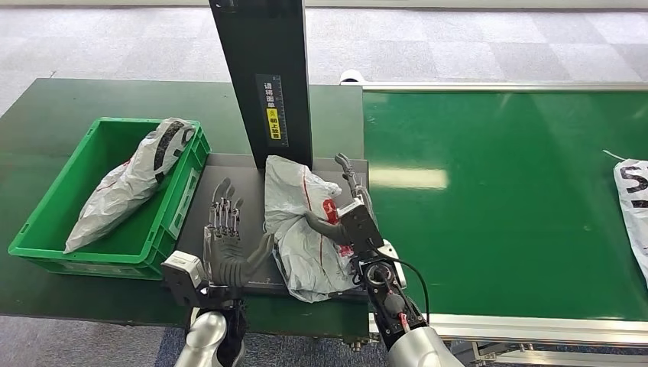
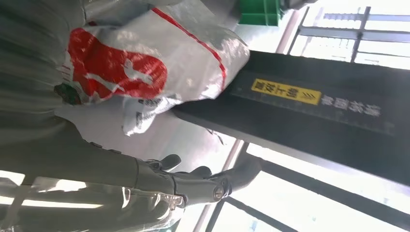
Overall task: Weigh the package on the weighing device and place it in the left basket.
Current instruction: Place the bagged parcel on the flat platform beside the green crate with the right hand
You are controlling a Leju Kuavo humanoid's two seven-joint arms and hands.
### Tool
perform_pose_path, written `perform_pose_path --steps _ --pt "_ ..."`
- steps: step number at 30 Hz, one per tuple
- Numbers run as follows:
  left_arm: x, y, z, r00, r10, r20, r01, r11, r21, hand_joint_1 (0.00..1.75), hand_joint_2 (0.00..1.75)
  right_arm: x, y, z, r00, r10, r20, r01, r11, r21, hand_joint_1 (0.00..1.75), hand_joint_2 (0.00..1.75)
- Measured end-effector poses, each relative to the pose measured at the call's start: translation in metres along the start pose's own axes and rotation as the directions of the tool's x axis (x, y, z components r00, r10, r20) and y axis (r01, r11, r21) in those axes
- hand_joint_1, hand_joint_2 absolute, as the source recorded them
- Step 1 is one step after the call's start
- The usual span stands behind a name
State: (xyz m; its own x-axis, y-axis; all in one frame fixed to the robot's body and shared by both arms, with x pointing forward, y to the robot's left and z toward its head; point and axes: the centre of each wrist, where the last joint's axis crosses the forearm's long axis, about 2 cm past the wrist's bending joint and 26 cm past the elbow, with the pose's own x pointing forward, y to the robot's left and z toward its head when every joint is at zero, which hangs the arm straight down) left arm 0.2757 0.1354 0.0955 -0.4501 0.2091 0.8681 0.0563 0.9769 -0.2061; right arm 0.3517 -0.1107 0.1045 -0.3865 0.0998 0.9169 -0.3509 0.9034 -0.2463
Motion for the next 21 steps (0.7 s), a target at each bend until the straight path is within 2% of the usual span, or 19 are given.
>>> perform_pose_path --steps 6,14,18,21 --pt "0.0 -0.001 0.0 0.999 -0.053 0.011 0.053 0.999 -0.011 0.0 1.75 0.003 -0.016 0.011 0.995 -0.046 0.093 0.056 0.992 -0.115 0.0 1.75" --pt "0.0 -0.001 -0.001 0.995 -0.094 0.017 0.094 0.996 -0.006 0.0 1.75 0.004 -0.028 0.028 0.99 -0.048 0.131 0.074 0.977 -0.198 0.0 1.75" --pt "-0.005 -0.005 0.0 0.957 -0.286 0.039 0.286 0.958 -0.005 0.0 1.75 0.008 -0.038 0.058 0.984 -0.062 0.168 0.115 0.938 -0.326 0.0 1.75" --pt "-0.017 -0.01 0.003 0.863 -0.499 0.075 0.503 0.863 -0.047 0.0 1.75 0.017 -0.053 0.08 0.976 -0.049 0.214 0.139 0.894 -0.427 0.0 1.75"
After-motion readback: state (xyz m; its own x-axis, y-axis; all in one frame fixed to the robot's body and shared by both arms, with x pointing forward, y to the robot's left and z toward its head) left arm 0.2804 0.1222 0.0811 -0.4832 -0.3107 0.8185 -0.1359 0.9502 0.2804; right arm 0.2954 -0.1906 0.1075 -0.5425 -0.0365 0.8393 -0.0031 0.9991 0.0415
